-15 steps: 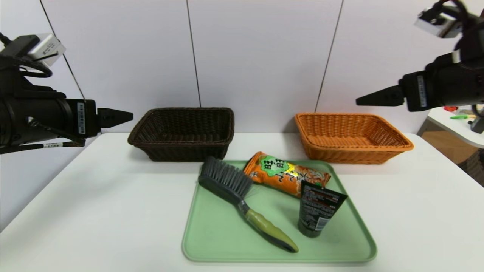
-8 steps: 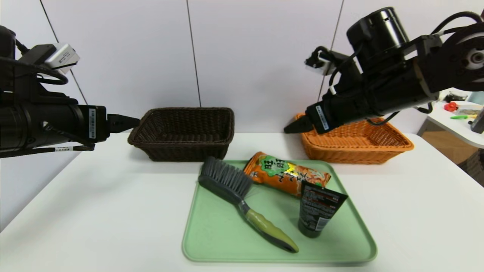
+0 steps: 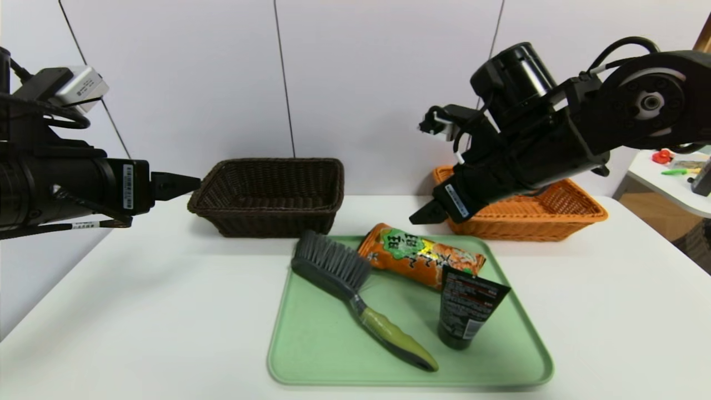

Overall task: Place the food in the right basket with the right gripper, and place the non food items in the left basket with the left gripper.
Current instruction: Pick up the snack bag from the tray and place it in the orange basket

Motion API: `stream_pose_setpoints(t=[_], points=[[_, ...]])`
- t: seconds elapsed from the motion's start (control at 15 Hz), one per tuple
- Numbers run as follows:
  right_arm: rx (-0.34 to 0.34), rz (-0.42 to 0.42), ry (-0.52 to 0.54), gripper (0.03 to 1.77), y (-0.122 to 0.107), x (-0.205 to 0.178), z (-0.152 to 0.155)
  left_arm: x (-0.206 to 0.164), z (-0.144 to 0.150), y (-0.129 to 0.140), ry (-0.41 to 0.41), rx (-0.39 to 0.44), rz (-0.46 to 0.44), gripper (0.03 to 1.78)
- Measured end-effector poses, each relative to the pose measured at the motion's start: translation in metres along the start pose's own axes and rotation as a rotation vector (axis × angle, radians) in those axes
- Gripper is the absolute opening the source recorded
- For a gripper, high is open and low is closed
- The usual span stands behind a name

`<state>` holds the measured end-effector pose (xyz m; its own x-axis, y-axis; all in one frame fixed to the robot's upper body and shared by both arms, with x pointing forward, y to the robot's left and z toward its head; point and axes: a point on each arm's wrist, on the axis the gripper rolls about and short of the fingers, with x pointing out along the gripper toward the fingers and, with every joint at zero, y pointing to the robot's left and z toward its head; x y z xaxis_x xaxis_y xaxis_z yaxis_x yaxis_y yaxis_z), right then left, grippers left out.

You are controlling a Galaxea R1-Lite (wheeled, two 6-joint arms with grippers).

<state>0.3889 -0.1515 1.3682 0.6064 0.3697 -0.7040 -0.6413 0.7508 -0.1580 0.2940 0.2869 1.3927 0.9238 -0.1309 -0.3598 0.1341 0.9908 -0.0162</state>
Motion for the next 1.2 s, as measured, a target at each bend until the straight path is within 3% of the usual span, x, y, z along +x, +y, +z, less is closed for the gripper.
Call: stream_pose_setpoints(t=[0.47, 1.2], points=[[-0.035, 0.013, 0.104, 1.70, 0.023, 0.044, -0.005, -0.002, 0.000, -0.002, -0.004, 0.002, -0.008, 1.69], [-0.012, -0.031, 0.227, 1.70, 0.011, 0.094, -0.022, -0.001, -0.001, -0.002, -0.001, 0.003, -0.010, 1.69]])
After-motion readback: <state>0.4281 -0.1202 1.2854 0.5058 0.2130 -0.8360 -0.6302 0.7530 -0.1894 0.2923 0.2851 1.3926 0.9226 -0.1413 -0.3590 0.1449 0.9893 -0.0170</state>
